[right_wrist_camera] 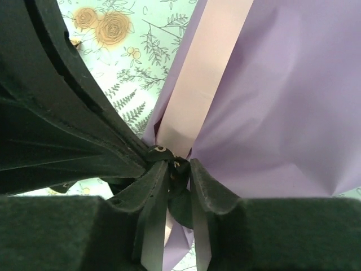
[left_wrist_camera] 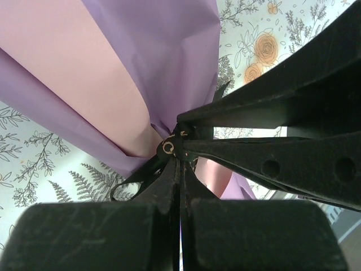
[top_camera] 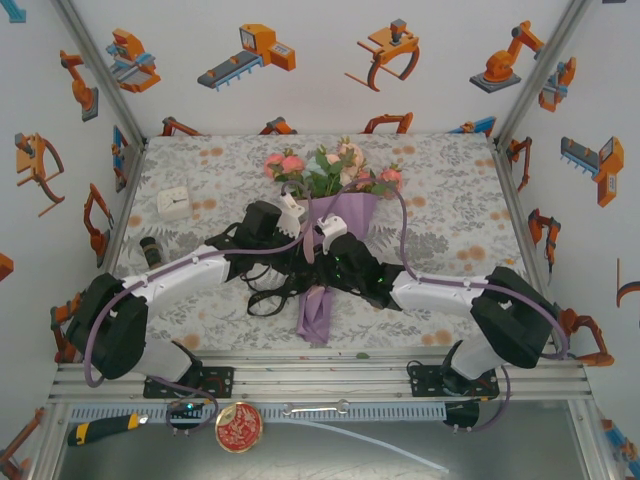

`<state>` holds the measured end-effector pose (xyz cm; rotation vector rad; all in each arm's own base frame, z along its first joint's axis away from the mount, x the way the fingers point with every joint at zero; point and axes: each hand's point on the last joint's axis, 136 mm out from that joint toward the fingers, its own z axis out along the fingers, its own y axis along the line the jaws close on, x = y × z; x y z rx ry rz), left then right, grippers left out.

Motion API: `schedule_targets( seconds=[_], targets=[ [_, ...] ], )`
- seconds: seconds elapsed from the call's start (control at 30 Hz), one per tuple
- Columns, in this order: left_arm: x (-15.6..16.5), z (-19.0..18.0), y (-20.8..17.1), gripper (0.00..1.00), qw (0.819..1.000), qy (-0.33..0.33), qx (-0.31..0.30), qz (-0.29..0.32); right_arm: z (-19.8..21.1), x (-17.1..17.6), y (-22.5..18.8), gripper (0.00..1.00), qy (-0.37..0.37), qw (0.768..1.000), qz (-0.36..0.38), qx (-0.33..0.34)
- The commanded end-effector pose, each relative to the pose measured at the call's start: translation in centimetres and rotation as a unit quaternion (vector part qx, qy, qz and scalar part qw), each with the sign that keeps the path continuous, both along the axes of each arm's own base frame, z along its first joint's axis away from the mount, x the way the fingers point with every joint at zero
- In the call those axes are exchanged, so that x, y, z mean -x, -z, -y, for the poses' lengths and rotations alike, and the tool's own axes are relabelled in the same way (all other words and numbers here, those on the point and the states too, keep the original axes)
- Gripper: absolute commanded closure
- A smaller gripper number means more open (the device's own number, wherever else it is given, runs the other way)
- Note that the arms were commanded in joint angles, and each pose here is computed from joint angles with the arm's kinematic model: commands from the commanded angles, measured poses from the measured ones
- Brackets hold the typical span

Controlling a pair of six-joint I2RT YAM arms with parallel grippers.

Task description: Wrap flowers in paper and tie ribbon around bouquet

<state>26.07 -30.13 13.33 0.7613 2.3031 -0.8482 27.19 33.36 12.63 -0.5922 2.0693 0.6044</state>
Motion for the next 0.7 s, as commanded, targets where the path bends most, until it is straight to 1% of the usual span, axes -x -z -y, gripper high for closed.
schedule_targets(
  seconds=[0.0,0.07,0.17,0.33,0.5,0.57,0.6,0.63,0.67],
  targets=[
    [0.5,0.0,0.4,1.00,1.000,0.001,0.000,-0.015,0.5,-0.8,0.0,0.67,0.029,0.999,0.016,-0.001],
    [0.5,0.0,0.4,1.00,1.000,0.000,-0.002,-0.017,0.7,-0.7,0.4,0.61,0.031,0.999,0.012,0.004],
    [0.4,0.1,0.4,1.00,1.000,0.000,-0.002,-0.018,0.6,-0.6,0.8,0.59,0.025,1.000,0.014,0.004],
    [0.8,0.5,-0.5,1.00,1.000,0.008,0.017,-0.019,-1.1,-0.3,0.6,0.59,-0.019,0.999,0.033,-0.017],
    [0.8,0.0,0.1,1.00,0.999,-0.012,0.017,-0.032,-2.3,-0.6,0.2,0.63,-0.035,0.998,0.049,-0.033],
    [0.7,-0.1,-0.1,1.00,0.999,-0.022,0.026,-0.032,-2.5,-0.5,0.1,0.69,-0.039,0.997,0.051,-0.039],
    [0.8,0.0,-0.3,0.99,0.999,-0.023,0.035,-0.033,-2.5,-0.5,0.1,0.77,-0.040,0.997,0.051,-0.042],
    [0.9,0.1,-0.5,0.96,0.998,-0.023,0.045,-0.036,-2.6,-0.4,0.2,0.86,-0.043,0.997,0.051,-0.043],
    [0.9,0.2,-0.7,0.92,0.998,-0.024,0.052,-0.036,-2.6,-0.3,0.0,0.94,-0.045,0.997,0.052,-0.047]
  ],
)
